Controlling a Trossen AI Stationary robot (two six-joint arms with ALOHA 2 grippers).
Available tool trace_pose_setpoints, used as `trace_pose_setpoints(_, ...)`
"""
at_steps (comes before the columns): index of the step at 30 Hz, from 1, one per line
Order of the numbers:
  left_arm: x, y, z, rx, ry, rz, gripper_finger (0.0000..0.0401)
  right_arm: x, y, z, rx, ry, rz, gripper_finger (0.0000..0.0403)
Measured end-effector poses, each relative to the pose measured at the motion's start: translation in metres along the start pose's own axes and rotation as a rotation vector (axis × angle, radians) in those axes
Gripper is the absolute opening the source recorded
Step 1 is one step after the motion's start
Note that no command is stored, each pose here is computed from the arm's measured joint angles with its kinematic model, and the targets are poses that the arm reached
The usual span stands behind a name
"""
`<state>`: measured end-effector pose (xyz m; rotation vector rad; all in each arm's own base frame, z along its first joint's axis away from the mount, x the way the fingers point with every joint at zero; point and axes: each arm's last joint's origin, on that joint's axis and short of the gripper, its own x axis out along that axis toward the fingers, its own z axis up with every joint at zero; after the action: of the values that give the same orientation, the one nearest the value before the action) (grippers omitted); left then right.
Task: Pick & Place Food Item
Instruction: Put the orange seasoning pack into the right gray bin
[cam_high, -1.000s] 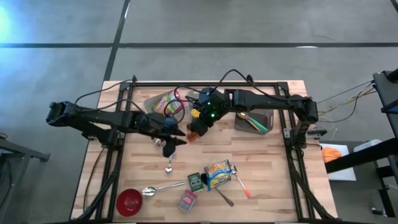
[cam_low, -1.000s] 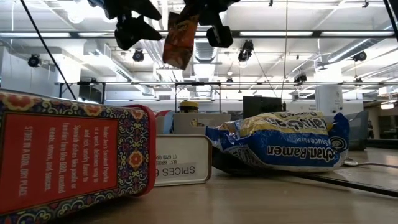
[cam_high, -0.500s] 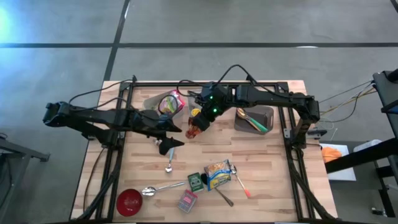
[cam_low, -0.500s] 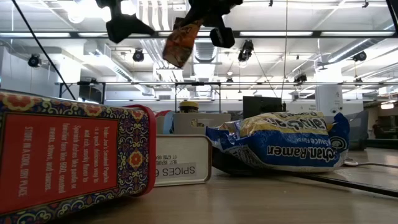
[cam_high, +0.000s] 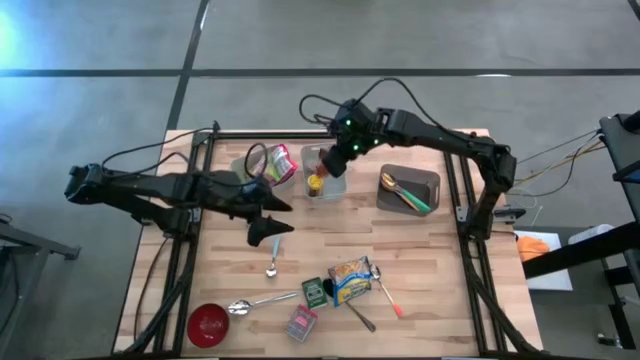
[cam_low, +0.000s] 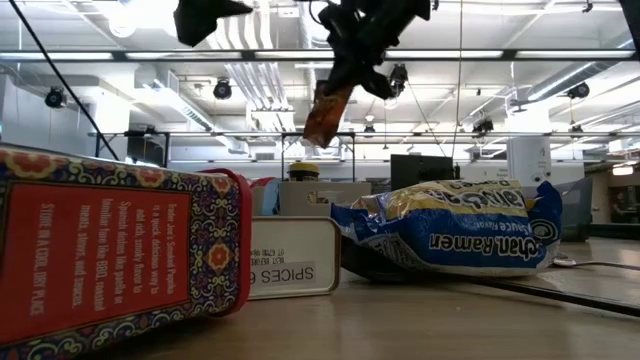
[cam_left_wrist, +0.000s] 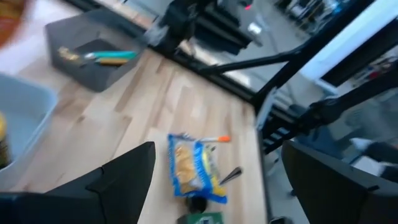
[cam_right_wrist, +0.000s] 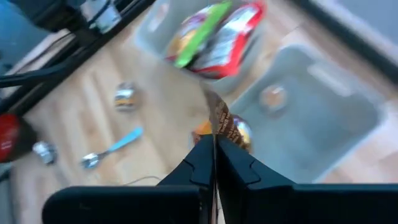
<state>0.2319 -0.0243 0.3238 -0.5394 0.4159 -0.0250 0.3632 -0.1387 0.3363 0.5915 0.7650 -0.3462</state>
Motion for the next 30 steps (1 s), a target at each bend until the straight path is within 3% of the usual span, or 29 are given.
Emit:
trace_pose_setpoints(7,0.000,-0.007,0.008,0.010,-0.084,-0.068,0.0353,-0.001,-0.031,0.007,-0.110,-0.012,-0.076,0.0008)
trace_pose_setpoints(12,0.000,-0.007,0.009,0.015,-0.091,-0.077,0.0353,0.003,-0.036,0.004,-0.295,0.002,-0.080,0.0008)
trace_pose_setpoints(18,0.000,-0.007,0.009,0.018,-0.090,-0.075,0.0353,0.010,-0.041,0.000,-0.390,0.007,-0.083,0.0008)
trace_pose_setpoints(22,0.000,-0.007,0.009,0.018,-0.091,-0.073,0.0353,0.016,-0.047,-0.002,-0.381,0.001,-0.087,0.0008)
trace_pose_setpoints(30,0.000,-0.005,0.011,0.014,-0.101,-0.069,0.0353,0.037,-0.057,0.005,-0.240,0.022,-0.081,0.0008)
